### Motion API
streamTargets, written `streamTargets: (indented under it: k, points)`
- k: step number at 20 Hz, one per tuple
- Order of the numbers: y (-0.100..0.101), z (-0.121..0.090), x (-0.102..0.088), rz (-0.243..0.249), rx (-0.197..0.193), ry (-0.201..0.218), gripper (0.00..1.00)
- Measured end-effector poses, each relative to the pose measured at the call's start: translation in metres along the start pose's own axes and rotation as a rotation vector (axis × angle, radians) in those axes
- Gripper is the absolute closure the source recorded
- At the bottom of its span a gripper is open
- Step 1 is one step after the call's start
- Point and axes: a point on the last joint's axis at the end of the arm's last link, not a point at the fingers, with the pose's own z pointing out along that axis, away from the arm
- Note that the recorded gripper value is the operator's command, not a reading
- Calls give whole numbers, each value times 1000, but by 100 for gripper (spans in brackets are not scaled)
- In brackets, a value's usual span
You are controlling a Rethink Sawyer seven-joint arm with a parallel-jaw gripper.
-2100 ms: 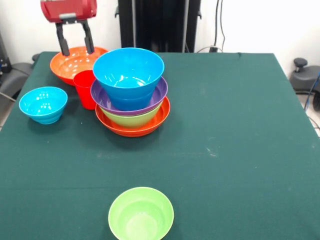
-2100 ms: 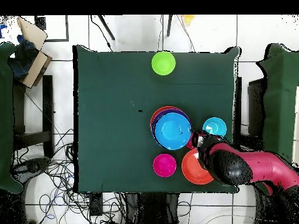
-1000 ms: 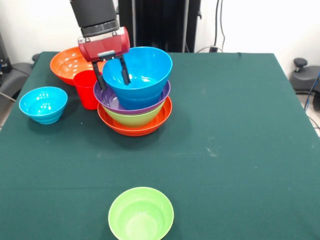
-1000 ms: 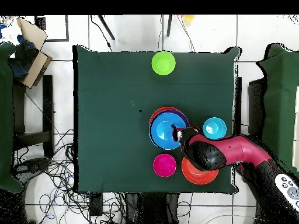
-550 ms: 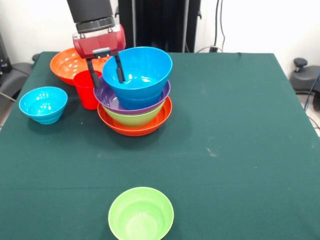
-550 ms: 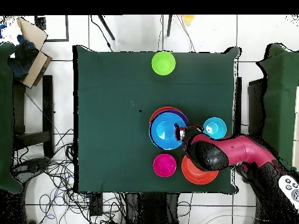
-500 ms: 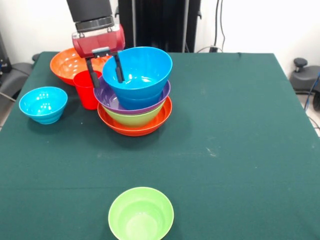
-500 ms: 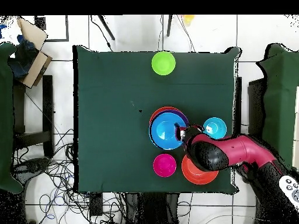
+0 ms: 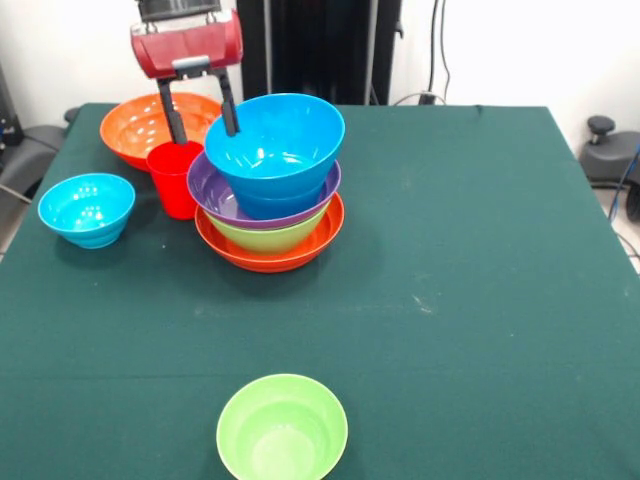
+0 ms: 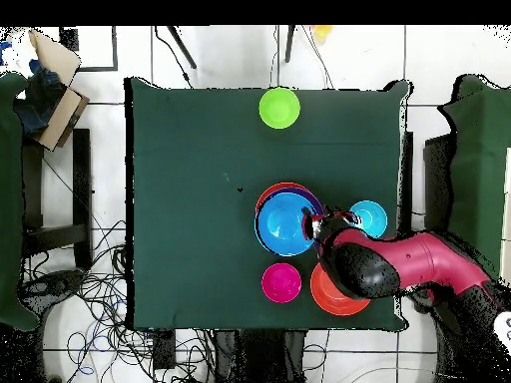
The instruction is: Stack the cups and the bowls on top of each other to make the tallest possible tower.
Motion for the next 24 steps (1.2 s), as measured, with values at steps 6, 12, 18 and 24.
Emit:
streamTargets:
  k: [6,12,18,24]
  points:
    - [-20,-22,-6,66,-20,-37,0]
    - [-50,-31,7,107,-25,-39,0]
    - [-71,-35,23,116,-31,-17,0]
    - [-73,-24,37,96,-43,-12,0]
